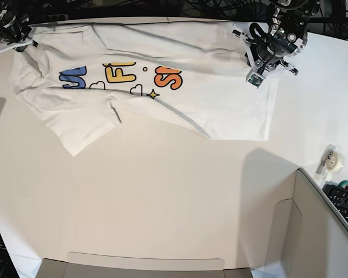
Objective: Layout the t-shirt on the table in an organized manner, then fold the t-shirt properly
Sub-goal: 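Release the shirt and reposition both grippers to its printed edge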
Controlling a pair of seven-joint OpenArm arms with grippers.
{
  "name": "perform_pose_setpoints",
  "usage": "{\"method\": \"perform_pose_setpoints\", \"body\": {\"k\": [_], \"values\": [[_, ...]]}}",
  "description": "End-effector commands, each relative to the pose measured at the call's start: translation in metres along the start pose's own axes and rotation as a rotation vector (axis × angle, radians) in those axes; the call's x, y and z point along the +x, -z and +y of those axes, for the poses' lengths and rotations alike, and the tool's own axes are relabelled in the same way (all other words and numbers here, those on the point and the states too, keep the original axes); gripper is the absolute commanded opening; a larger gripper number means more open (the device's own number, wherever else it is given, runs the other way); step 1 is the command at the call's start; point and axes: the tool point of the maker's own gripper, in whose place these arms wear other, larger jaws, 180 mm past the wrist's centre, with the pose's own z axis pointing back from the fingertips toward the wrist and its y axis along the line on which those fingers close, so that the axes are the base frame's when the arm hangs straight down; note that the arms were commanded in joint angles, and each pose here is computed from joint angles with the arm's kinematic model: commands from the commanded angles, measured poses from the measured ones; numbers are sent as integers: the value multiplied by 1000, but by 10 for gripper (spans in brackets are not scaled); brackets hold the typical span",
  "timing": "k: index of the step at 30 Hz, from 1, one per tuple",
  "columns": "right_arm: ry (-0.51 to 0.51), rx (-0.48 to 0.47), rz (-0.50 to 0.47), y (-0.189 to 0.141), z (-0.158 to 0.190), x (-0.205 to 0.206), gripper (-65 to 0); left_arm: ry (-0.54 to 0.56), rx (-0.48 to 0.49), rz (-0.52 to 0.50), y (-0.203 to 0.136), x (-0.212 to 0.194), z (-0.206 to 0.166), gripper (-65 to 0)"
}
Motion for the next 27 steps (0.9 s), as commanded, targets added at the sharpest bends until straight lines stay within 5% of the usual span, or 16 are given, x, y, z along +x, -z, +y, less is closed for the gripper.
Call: {"method": "perform_pose_setpoints", "body": {"k": [1, 9, 17, 27], "values": [[-21, -6, -39, -6, -1, 12, -650, 8, -16, 104, 1, -20, -1, -605], [-25, 13, -71, -8, 7, 22, -650, 9, 8, 53, -2, 1, 9, -605], [60, 86, -164, -21, 10, 51, -650, -83, 177, -109, -45, 49, 74, -608], [155, 166, -464, -48, 17, 149, -650, -175, 316, -343, -83, 129, 139, -602]]}}
